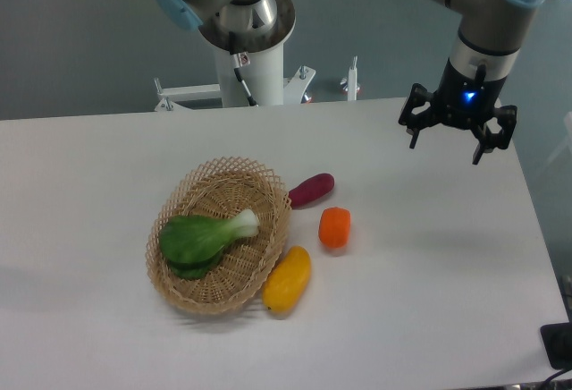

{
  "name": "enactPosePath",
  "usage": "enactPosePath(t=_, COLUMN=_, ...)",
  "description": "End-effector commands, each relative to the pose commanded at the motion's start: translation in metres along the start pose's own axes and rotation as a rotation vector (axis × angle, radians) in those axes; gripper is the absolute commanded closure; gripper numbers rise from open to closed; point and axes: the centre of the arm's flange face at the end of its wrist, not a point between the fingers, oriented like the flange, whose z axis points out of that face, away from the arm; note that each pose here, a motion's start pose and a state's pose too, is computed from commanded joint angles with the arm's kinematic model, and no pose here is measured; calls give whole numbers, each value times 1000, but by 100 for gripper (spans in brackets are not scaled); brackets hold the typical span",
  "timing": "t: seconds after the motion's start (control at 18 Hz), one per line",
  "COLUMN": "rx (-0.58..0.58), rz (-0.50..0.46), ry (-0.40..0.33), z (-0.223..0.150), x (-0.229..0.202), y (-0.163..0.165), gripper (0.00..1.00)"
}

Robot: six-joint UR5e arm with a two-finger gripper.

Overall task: Pick up the orange from the table
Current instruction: 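Move the open gripper down toward the small orange piece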

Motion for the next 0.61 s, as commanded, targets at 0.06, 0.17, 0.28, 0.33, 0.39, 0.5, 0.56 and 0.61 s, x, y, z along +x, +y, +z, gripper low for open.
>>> enactPosePath(t=0.06, rx=-5, rz=4, ry=-2, z=1, x=1, y=-1, gripper=0)
enactPosePath(t=0.17, rx=-2, rz=9, ry=-1, z=0, x=2, y=-3, gripper=0)
enactPosePath(t=0.28, rx=-2, rz=10, ry=4, z=3, x=6, y=-2, gripper=0)
enactPosePath(t=0.33, rx=-3, rz=10, ry=5, z=4, x=8, y=0, gripper=0)
enactPosePath(t=0.39, rx=-4, rz=10, ry=11, z=9, x=11, y=2, gripper=0)
enactPosePath(t=0.5, rx=-5, rz=9, ry=17, z=13, x=12, y=3, gripper=0)
enactPosePath(t=0.56, rx=-7, rz=8, ry=23, z=17, x=13, y=4, gripper=0)
enactPosePath(t=0.61, rx=-5, rz=5, ry=16, z=20, x=13, y=5, gripper=0)
